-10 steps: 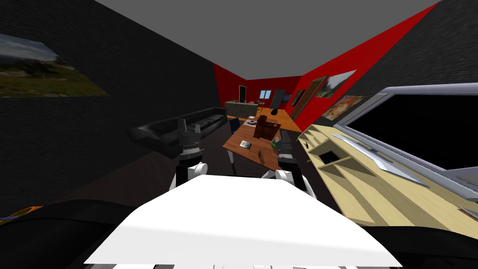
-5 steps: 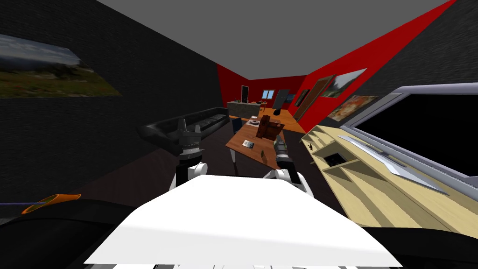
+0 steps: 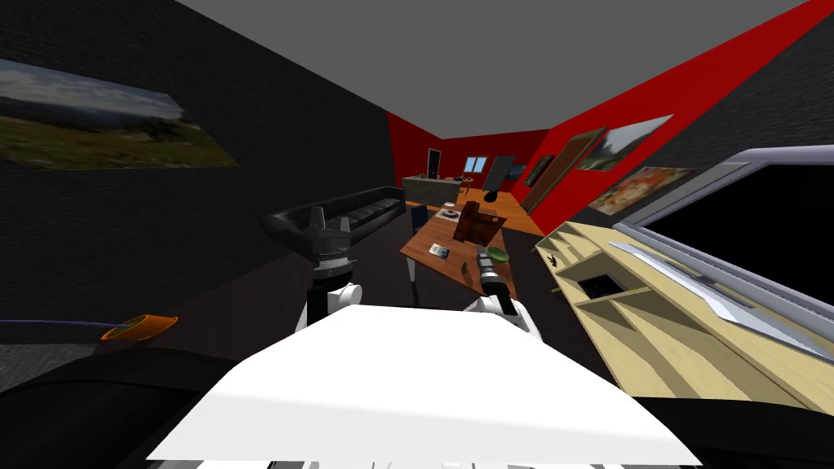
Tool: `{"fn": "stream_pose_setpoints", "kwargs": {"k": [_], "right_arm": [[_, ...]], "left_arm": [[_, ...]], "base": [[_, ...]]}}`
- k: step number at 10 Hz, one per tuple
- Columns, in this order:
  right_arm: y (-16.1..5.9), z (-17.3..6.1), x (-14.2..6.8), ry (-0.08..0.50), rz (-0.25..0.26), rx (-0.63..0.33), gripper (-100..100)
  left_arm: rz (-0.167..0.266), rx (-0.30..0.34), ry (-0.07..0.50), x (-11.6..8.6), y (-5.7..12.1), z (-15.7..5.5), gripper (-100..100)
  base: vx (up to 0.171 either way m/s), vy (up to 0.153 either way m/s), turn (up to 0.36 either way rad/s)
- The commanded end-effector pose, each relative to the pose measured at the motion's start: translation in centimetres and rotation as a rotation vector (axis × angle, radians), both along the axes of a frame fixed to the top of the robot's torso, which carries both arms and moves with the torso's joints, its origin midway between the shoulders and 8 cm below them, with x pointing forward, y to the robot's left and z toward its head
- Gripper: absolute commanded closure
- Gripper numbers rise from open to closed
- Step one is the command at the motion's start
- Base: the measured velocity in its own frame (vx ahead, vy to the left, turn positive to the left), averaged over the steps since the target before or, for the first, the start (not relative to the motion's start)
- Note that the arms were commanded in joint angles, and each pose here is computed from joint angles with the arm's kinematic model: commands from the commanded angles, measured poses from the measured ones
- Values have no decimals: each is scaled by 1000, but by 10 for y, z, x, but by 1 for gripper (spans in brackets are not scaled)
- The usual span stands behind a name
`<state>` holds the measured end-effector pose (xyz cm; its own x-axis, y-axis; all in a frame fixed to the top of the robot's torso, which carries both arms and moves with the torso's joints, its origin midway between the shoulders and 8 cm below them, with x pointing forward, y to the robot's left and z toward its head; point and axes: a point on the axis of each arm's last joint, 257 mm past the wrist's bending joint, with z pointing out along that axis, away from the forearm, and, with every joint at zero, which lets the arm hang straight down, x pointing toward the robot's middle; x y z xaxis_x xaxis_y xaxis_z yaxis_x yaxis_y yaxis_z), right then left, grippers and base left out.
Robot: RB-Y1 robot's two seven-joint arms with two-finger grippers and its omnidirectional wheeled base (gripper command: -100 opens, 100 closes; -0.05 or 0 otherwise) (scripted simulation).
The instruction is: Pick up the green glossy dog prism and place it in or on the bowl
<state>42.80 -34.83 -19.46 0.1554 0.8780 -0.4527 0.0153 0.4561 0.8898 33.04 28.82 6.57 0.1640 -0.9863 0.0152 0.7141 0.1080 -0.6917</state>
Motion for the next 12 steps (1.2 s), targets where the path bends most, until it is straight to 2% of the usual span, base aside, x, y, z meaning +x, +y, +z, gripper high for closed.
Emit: {"fn": "stream_pose_setpoints", "kwargs": {"k": [1, 2, 3, 6, 7, 9, 10, 12], "right_arm": [[-11, -18, -1, 47, -15, -18, -100], [-19, -36, 0, 98, -31, -48, -100], [-19, -37, -1, 101, -32, -48, -100], [-45, -90, -4, 260, -76, -141, -100], [-46, -94, -5, 268, -77, -139, -100], [-65, -126, -10, 372, -104, -203, -100], [-66, -130, -12, 381, -105, -202, -100], [-87, -162, -21, 491, -131, -265, -100]], "left_arm": [[0, 0, 0, 0, 0, 0, 0], [0, 0, 0, 0, 0, 0, 0], [0, 0, 0, 0, 0, 0, 0], [0, 0, 0, 0, 0, 0, 0], [0, 0, 0, 0, 0, 0, 0], [0, 0, 0, 0, 0, 0, 0], [0, 0, 0, 0, 0, 0, 0], [0, 0, 0, 0, 0, 0, 0]], "base": [[-22, 33, 35], [-20, 26, 94], [-13, 18, 44], [-20, 29, 137], [-15, 25, 61], [-14, 27, 156], [-9, 16, 65], [-12, 21, 143]]}}
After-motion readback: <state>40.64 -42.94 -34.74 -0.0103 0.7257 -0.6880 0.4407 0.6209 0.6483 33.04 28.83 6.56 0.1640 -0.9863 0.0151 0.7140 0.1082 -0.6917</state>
